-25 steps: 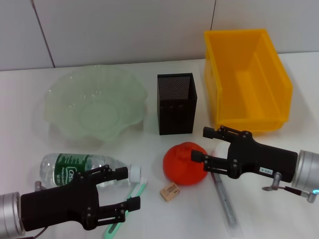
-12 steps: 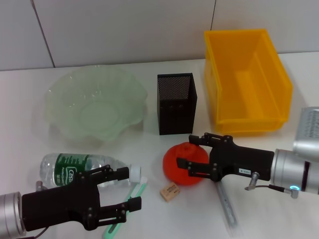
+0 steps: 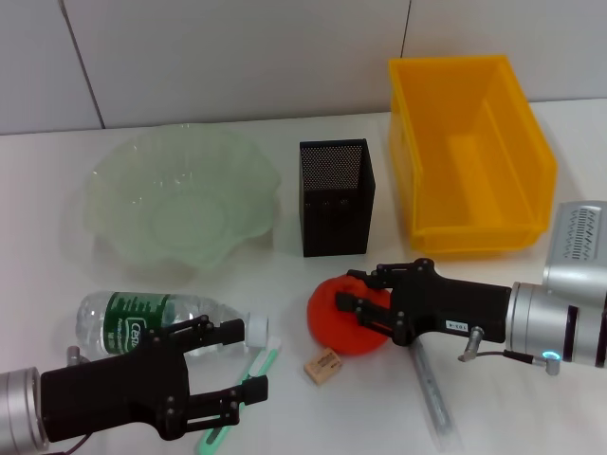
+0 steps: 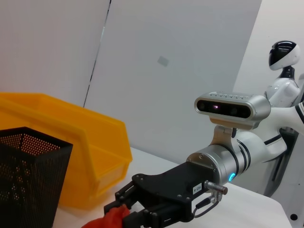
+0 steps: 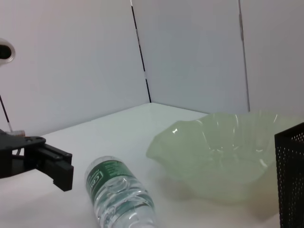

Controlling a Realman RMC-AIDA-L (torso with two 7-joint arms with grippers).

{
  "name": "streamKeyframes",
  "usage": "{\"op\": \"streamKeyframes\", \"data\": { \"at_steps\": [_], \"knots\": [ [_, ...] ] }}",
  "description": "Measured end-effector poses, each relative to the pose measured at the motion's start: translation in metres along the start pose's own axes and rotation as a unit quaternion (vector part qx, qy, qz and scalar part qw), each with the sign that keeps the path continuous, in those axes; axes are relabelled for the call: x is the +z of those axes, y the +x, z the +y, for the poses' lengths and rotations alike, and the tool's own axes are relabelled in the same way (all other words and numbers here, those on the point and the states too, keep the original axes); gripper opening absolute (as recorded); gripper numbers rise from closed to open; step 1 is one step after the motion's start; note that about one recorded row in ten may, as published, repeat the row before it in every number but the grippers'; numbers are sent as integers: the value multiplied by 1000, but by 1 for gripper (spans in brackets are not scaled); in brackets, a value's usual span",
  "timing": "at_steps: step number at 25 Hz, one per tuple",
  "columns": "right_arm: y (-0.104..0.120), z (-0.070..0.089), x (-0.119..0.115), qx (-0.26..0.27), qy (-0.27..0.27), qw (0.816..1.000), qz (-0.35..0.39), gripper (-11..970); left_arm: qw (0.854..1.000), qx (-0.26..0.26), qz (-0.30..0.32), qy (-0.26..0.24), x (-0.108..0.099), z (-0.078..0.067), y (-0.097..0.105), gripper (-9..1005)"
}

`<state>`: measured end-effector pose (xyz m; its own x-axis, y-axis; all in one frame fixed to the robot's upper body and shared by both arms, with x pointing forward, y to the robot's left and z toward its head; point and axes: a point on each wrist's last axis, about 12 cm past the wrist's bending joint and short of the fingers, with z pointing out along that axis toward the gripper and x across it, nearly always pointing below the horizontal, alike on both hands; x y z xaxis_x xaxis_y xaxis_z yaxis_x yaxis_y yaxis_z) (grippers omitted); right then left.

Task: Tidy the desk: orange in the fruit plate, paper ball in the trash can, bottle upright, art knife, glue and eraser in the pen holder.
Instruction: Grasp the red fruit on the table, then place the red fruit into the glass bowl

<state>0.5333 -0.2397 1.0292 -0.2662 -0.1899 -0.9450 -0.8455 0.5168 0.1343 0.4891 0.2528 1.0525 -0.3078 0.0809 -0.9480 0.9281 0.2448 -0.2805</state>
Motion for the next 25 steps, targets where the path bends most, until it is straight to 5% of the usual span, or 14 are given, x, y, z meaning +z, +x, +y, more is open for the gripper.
{"op": "streamKeyframes", "data": {
  "at_steps": [15, 25],
  "knots": [
    [-14, 6, -18, -22, -26, 997, -76, 148, 1000, 0, -2, -2, 0, 0, 0, 783],
    [-39, 7, -28, -40, -43, 985, -160, 99, 1000, 2, -3, -3, -1, 0, 1, 783]
  ]
}}
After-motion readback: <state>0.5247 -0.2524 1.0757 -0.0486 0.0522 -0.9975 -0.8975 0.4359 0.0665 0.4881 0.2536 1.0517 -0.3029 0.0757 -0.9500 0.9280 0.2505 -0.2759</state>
